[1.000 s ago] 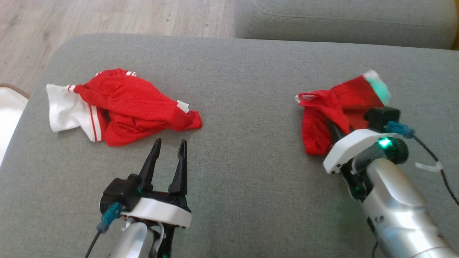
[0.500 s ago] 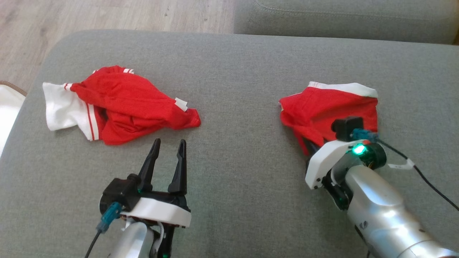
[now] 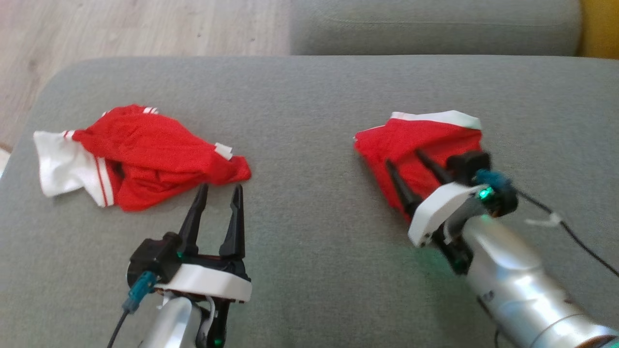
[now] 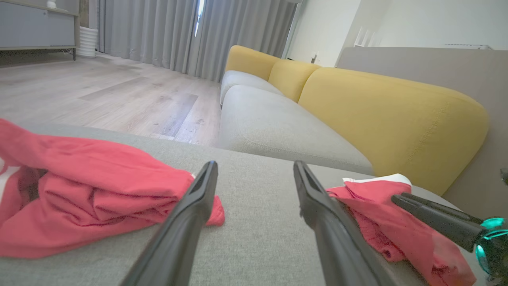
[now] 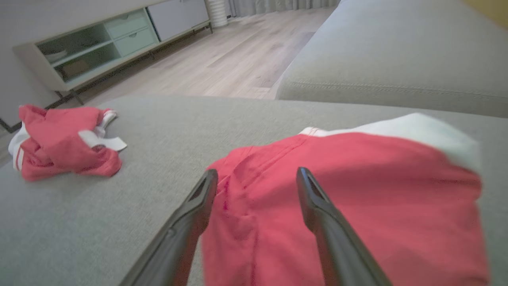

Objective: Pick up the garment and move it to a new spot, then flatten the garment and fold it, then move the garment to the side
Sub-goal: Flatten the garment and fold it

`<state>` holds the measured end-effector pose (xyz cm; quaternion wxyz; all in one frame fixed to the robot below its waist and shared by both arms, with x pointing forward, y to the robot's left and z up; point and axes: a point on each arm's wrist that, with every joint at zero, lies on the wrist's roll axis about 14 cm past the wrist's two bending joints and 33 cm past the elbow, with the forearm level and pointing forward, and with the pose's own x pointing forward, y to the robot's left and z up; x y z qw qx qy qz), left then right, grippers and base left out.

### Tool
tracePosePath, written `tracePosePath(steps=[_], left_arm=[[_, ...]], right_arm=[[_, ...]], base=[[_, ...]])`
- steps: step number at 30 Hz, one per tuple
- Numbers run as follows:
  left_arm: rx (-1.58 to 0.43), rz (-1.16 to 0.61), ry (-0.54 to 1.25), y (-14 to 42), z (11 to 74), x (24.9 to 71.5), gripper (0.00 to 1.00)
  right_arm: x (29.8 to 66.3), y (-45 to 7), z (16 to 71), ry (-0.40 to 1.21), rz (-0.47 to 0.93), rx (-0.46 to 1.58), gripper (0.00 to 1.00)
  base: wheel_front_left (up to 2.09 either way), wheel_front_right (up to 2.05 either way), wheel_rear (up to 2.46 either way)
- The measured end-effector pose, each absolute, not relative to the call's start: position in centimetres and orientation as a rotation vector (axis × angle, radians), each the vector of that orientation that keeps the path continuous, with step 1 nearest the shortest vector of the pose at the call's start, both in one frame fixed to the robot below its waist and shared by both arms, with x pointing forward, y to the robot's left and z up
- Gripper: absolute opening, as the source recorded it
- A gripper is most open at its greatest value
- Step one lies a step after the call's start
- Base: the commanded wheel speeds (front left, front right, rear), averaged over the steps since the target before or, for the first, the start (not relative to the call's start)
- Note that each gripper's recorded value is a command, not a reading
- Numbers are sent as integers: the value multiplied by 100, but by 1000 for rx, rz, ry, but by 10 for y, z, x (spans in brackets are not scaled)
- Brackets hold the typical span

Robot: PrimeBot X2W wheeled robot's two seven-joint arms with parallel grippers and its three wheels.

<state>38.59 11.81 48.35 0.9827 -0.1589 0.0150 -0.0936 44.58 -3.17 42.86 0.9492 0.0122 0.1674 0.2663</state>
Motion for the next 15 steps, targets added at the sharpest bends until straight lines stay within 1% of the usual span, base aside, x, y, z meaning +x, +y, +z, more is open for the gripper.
tracePosePath(steps=[3, 6, 10, 12, 15], left_arm=[[-318, -206, 8, 113, 491, 389, 100], [-318, -230, -20, 107, 501, 392, 100], [-313, -251, -44, 101, 509, 397, 100], [-314, -267, -54, 96, 513, 398, 100], [-317, -286, -63, 91, 517, 400, 100]], right_arm=[[458, -55, 450, 269, 477, 60, 100], [472, -98, 475, 187, 379, 76, 100], [486, -155, 523, 30, 252, 56, 100], [481, -174, 534, -21, 202, 57, 100], [461, -190, 522, -22, 148, 40, 100]], base=[[0, 0, 0], [0, 0, 0], [0, 0, 0], [0, 0, 0], [0, 0, 0]])
